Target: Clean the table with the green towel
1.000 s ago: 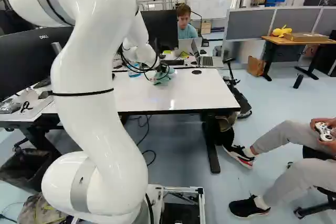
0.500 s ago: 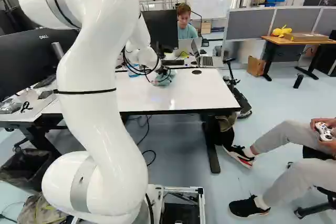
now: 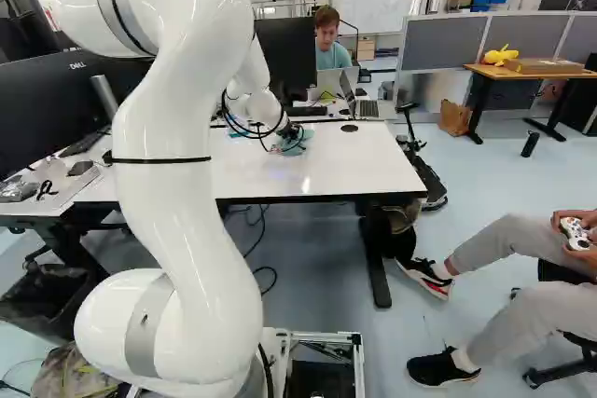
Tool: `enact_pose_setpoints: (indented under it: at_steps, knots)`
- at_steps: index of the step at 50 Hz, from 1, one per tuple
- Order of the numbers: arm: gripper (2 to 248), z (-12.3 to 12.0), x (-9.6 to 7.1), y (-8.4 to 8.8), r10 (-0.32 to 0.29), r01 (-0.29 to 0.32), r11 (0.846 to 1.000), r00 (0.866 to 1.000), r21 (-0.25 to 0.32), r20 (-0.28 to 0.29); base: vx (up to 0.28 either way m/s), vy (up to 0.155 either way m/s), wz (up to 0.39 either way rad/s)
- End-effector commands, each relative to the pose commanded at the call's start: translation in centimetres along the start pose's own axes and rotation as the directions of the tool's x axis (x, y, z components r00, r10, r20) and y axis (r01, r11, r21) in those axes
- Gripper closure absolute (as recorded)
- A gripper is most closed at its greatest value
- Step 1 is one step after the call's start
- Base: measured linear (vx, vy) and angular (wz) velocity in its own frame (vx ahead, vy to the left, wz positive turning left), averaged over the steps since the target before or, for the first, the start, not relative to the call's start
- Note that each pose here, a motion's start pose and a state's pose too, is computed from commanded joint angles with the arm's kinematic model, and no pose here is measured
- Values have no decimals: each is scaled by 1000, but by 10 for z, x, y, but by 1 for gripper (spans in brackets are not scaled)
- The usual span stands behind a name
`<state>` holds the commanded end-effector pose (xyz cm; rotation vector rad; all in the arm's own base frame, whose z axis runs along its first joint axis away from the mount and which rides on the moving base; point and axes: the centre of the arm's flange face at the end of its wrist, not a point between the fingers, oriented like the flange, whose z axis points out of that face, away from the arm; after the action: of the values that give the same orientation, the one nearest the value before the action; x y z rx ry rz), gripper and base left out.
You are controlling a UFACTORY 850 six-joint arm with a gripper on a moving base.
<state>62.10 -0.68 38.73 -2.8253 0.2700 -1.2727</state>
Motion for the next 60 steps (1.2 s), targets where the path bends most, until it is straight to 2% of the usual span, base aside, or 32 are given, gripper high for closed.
enact_pose_setpoints:
  at_steps: [19, 32, 60]
  knots:
    - [202, 0, -3, 0, 0, 0, 1000, 999, 0, 35, 0, 0, 0]
    - [202, 0, -3, 2, 2, -2, 1000, 999, -2, 37, 0, 0, 0]
    - [202, 8, 8, 39, 45, -43, 998, 999, -47, 22, 0, 0, 0]
